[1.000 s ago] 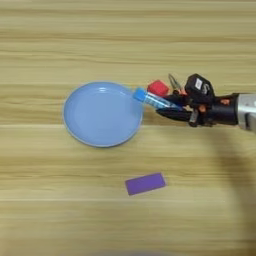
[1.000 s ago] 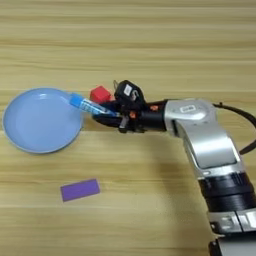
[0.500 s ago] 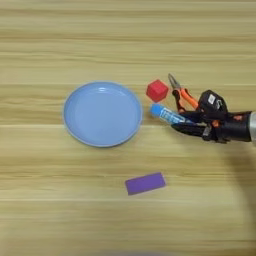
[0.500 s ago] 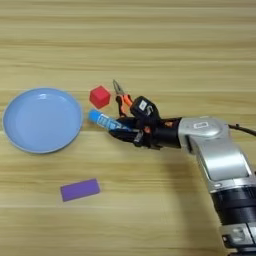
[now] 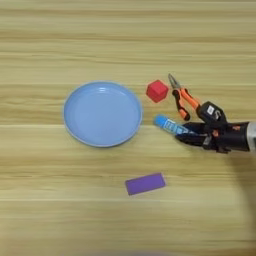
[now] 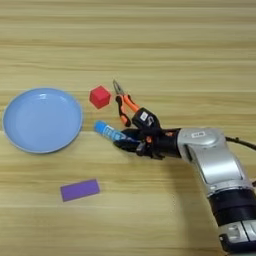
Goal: Move the objects on the table
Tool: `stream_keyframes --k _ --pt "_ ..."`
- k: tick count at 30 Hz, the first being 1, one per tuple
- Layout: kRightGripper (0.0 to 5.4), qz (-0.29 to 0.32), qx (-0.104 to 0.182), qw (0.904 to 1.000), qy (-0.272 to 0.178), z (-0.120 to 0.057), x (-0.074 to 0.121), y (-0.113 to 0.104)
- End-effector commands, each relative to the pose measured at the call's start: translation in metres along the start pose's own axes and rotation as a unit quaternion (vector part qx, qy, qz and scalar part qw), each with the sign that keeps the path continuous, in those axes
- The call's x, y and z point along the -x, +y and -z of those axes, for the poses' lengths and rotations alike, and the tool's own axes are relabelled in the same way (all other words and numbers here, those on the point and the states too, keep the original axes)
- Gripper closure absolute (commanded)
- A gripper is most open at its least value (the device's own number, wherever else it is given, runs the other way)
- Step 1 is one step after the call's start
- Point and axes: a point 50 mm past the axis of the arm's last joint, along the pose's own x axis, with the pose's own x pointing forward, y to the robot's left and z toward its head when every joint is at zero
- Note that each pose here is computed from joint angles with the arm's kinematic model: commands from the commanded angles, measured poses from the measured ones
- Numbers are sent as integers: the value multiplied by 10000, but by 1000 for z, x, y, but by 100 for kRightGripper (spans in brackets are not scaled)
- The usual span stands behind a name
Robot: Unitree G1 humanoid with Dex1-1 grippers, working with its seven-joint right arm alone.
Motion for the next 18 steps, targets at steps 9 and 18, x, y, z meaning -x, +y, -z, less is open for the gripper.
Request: stream_keyframes --k 9,18 --pt "362 362 467 9980 -239 -25 6 -16" --pt "267 365 690 9955 -536 -44 12 -14"
